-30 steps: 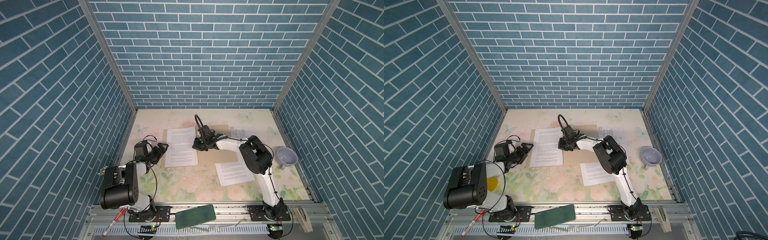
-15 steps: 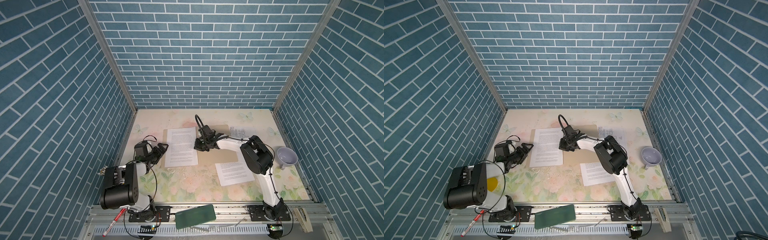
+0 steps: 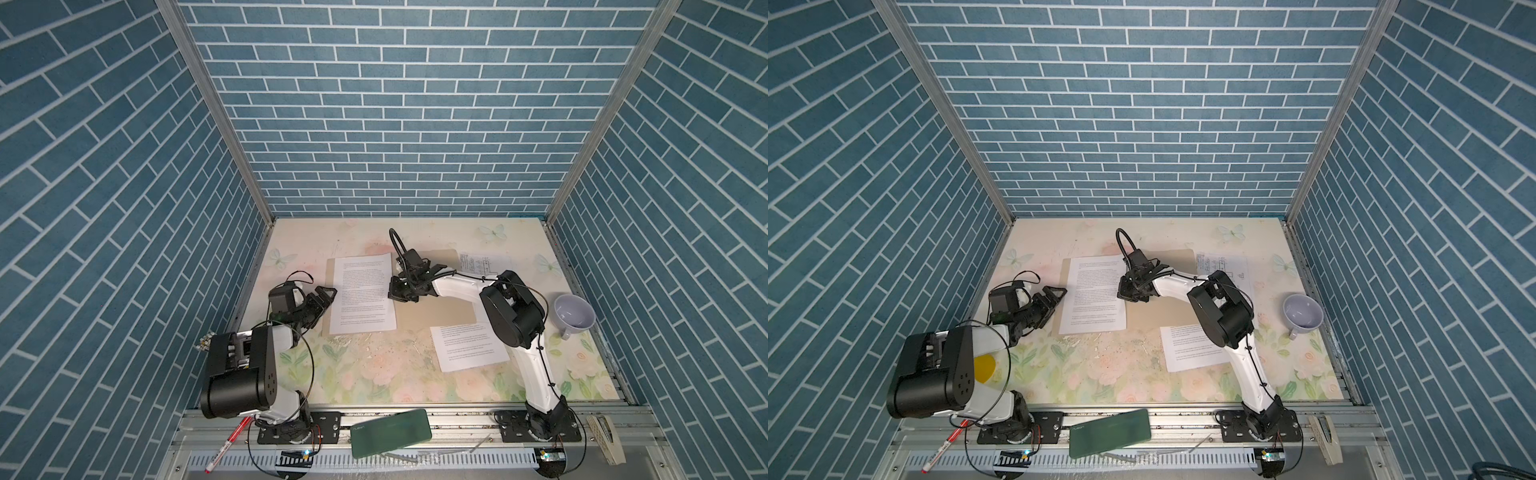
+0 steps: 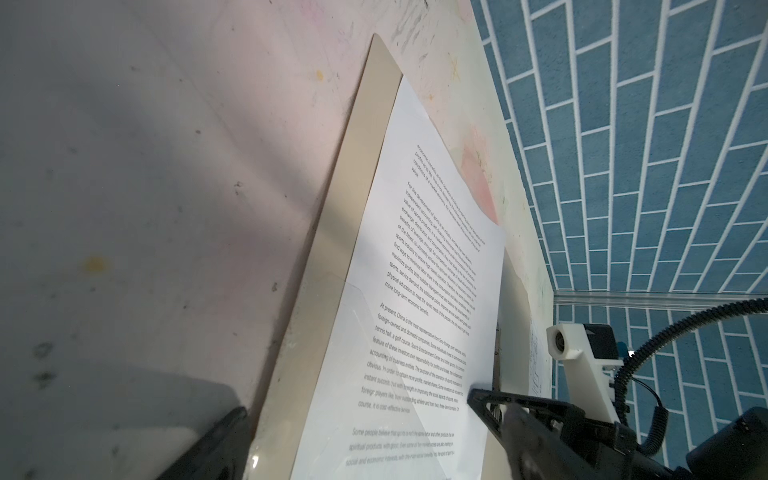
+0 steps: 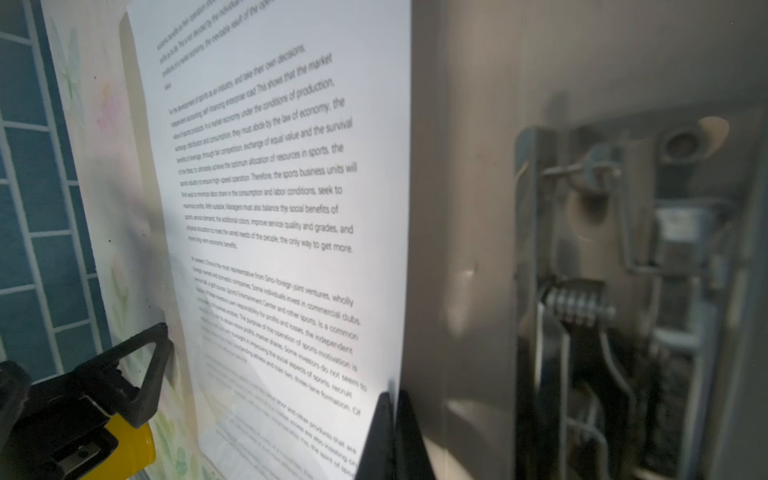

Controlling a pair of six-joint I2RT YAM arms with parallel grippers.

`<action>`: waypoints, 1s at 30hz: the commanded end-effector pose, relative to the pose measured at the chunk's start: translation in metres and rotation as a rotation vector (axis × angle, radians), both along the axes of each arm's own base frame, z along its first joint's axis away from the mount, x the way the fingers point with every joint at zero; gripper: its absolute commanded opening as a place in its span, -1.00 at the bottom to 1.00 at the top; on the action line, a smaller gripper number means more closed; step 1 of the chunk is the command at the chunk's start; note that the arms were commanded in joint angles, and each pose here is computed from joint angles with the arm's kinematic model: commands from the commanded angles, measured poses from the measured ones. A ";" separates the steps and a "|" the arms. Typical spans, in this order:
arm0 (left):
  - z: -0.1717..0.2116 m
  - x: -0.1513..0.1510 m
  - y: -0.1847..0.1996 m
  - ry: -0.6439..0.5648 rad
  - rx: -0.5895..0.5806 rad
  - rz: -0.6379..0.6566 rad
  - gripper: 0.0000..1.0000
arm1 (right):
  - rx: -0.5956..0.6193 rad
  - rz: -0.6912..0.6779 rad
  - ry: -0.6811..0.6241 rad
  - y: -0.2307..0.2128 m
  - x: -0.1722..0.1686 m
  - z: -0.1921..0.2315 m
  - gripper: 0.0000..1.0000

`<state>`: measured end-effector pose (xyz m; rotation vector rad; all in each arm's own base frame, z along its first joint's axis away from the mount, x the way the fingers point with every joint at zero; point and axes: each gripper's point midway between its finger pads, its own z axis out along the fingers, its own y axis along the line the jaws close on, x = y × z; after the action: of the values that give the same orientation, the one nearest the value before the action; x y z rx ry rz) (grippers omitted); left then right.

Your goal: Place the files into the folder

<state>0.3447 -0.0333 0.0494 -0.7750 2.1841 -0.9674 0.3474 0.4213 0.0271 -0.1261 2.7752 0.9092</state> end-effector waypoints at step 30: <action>-0.061 -0.057 -0.012 0.298 -0.060 0.007 0.91 | -0.038 -0.009 0.072 -0.006 -0.016 -0.014 -0.61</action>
<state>0.3445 -0.0340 0.0492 -0.7627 2.1745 -0.9746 0.3476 0.4330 0.0307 -0.1300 2.7631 0.9670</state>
